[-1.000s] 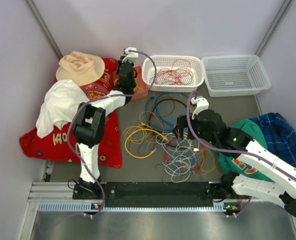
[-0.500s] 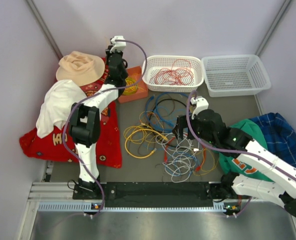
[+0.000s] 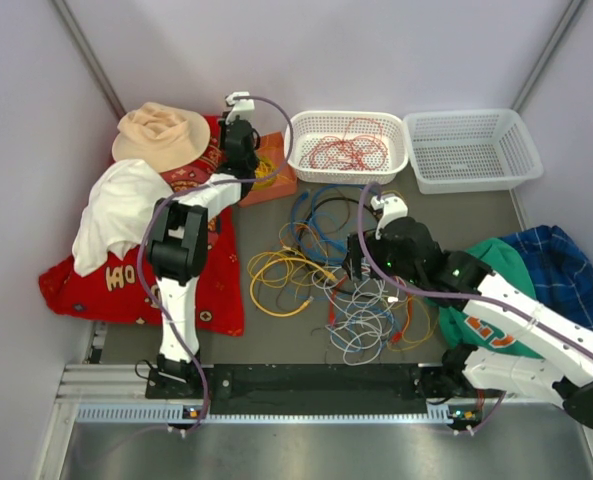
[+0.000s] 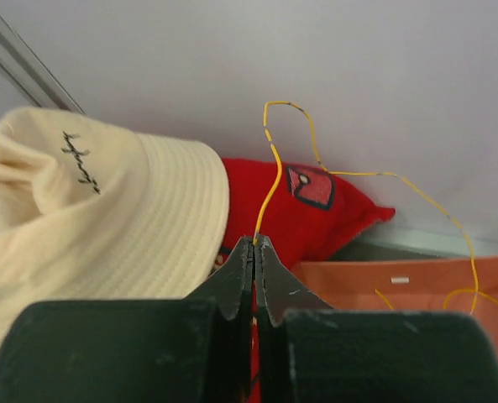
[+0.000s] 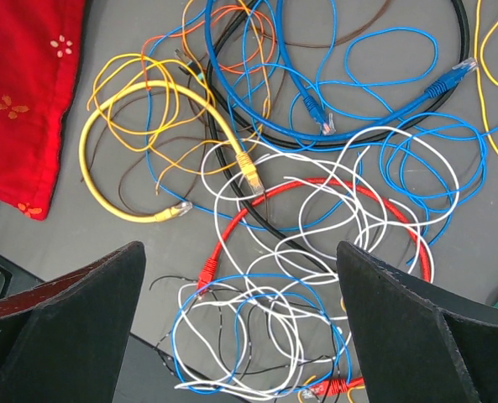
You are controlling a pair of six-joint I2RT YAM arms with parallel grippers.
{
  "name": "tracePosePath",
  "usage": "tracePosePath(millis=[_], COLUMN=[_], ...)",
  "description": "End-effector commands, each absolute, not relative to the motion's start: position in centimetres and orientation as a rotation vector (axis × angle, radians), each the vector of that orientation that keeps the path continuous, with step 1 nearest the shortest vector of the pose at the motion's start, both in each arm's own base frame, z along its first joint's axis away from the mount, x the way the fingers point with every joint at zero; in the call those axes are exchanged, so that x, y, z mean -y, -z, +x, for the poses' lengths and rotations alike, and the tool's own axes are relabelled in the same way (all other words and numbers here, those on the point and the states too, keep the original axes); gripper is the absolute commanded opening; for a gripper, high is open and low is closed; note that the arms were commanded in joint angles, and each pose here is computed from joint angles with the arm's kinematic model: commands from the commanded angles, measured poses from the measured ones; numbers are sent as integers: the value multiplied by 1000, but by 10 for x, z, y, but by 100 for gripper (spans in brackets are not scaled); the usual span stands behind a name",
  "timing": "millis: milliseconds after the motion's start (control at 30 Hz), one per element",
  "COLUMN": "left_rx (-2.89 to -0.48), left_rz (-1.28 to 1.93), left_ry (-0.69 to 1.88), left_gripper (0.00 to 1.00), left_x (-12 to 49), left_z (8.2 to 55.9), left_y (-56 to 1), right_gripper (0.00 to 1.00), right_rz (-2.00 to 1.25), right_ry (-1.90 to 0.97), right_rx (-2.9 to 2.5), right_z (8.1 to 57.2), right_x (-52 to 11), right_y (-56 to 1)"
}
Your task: Untangle the cables
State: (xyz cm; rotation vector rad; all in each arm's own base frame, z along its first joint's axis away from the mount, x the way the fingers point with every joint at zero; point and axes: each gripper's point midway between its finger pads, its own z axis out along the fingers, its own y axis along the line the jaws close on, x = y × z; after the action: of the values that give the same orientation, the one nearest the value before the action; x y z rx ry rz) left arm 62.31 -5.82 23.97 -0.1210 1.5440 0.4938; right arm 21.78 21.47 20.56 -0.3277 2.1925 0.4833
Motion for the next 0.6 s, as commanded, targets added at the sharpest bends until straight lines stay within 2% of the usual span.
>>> tracePosePath(millis=[0, 567], left_rx=[-1524, -1859], left_rz=[-179, -136], left_ry=[-427, 60], left_gripper=[0, 0], left_x=[62, 131], left_z=[612, 584], left_y=[-248, -206], right_gripper=[95, 95], right_rz=[-319, -270], right_ry=[-512, -584], right_rx=[-2146, -2136], right_z=[224, 217], right_x=[-222, -223], right_y=[-217, -219])
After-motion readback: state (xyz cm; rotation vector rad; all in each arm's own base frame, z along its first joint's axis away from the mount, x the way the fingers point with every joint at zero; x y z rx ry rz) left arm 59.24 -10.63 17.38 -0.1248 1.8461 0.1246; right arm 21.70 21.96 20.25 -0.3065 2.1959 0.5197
